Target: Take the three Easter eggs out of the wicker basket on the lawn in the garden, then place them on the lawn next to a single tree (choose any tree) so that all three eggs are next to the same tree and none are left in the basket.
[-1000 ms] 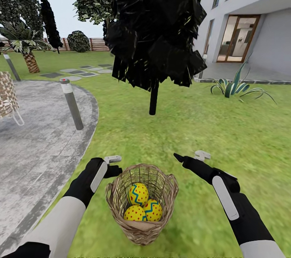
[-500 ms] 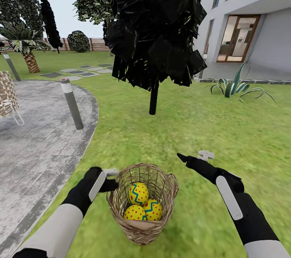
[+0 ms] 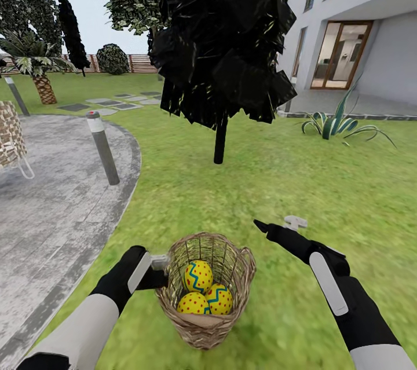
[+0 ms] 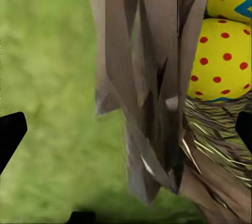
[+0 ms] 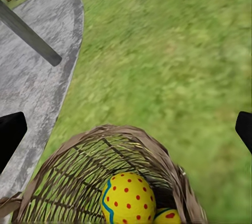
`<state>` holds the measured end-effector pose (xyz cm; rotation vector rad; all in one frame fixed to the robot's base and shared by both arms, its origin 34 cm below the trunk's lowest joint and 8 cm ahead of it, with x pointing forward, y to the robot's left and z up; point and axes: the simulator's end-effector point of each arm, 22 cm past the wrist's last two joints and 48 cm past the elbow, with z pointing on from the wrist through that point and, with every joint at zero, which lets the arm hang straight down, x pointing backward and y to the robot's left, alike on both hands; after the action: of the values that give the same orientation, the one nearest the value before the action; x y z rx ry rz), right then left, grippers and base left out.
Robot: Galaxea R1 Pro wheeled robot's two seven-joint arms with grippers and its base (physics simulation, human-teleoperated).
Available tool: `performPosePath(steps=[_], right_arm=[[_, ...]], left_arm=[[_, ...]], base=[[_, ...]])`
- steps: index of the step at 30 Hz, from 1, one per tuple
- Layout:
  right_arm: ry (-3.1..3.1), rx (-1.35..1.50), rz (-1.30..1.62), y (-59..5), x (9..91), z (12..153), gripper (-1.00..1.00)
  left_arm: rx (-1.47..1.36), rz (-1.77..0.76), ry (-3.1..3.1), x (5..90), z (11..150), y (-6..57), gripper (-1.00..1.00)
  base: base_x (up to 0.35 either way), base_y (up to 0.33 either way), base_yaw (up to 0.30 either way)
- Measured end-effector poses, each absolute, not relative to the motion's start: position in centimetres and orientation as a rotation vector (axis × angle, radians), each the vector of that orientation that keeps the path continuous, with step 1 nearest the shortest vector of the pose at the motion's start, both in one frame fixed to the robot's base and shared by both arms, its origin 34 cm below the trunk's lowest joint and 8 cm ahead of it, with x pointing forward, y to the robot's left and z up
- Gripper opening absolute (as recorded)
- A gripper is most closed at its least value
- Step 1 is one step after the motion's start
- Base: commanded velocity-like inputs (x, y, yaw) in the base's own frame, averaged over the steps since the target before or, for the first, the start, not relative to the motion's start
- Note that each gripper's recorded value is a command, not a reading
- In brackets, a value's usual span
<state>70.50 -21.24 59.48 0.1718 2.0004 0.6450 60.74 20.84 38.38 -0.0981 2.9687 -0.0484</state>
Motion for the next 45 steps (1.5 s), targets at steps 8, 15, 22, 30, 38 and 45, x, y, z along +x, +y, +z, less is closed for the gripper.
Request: performPosePath(steps=[8,15,22,30,38,45], right_arm=[[2.001,0.173,0.644,-21.3,70.1,57.9,1.00],[2.001,0.173,0.644,-21.3,70.1,57.9,1.00],[2.001,0.173,0.644,-21.3,70.1,57.9,1.00],[2.001,0.173,0.644,-21.3,70.1,57.9,1.00],[2.000,0.171,0.646,-21.2,70.1,57.9,1.00],[1.999,0.170,0.645,-21.3,70.1,57.9,1.00]], left_arm=[[-0.108,-0.036,2.949,60.9,37.3,21.8,1.00],[-0.103,-0.051,2.922,61.7,38.1,21.3,1.00],[-0.104,-0.048,2.924,61.7,38.1,21.5,1.00],[-0.109,-0.054,2.934,61.3,37.8,21.4,-1.00],[-0.130,-0.096,2.925,61.6,38.1,20.8,-1.00],[-0.159,-0.176,2.880,63.1,39.8,19.9,-1.00]], base=[[0.000,0.000,0.000],[0.000,0.000,0.000],[0.000,0.000,0.000],[0.000,0.000,0.000],[0.000,0.000,0.000],[0.000,0.000,0.000]])
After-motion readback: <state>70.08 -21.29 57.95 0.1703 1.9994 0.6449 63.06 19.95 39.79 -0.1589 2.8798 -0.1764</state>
